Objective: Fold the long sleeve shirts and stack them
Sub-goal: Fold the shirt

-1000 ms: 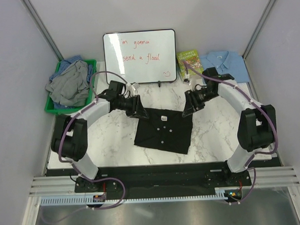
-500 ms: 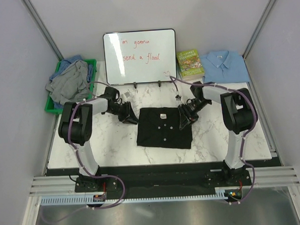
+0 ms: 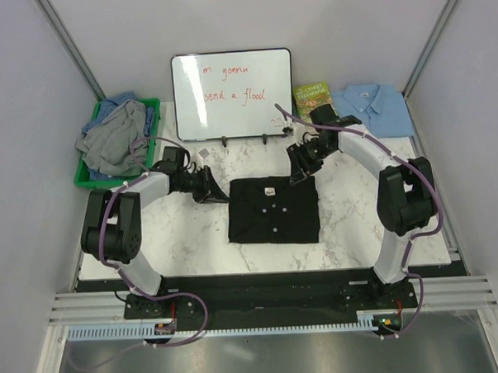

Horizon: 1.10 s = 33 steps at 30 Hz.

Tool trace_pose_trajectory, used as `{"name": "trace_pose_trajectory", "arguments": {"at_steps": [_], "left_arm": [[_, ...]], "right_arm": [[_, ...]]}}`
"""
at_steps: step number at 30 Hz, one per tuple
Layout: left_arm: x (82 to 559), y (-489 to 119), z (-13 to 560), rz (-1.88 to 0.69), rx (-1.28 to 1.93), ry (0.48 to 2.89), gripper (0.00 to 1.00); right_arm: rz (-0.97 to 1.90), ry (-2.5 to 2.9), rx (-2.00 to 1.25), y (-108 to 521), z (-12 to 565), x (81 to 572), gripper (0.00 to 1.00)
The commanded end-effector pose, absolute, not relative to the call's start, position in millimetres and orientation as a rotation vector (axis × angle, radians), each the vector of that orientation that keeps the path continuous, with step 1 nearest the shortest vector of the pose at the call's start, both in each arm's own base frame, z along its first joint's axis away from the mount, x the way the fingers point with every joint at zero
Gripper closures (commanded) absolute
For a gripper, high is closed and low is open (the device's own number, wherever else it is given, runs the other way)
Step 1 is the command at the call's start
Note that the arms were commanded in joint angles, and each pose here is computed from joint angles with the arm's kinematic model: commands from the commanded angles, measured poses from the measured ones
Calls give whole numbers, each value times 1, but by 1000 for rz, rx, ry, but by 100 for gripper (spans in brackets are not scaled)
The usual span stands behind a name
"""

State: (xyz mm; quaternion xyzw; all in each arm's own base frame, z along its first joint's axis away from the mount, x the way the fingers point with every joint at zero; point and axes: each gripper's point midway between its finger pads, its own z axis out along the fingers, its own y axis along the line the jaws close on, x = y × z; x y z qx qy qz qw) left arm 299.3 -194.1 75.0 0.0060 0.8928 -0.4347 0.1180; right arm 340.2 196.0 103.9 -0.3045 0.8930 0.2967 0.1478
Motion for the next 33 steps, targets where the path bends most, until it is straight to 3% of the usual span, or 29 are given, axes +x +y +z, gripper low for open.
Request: {"name": "trace_pose_trajectory", "arguments": {"at_steps": [1, 4, 9, 14, 20, 27, 33], "left_arm": [[310, -197, 71, -1326, -8, 2588, 84], [314, -193, 63, -1267, -8, 2613, 82], [308, -188, 47, -1226, -68, 2667, 92], [309, -190, 40, -1236, -51, 2666, 98], [312, -193, 34, -1255, -72, 2659, 98], [314, -200, 36, -1346, -91, 2632, 72], [312, -204, 33, -1392, -107, 2622, 66]], "right_arm": [[798, 2603, -679, 190, 107, 356, 52], [946, 2658, -505, 175, 99, 340, 49], [1006, 2553, -609, 186, 120, 332, 51], [989, 2422, -810, 243, 139, 338, 61], [985, 2438, -805, 306, 131, 340, 60], [835, 2529, -891, 306, 77, 335, 62], [835, 2593, -885, 302, 52, 330, 63]]}}
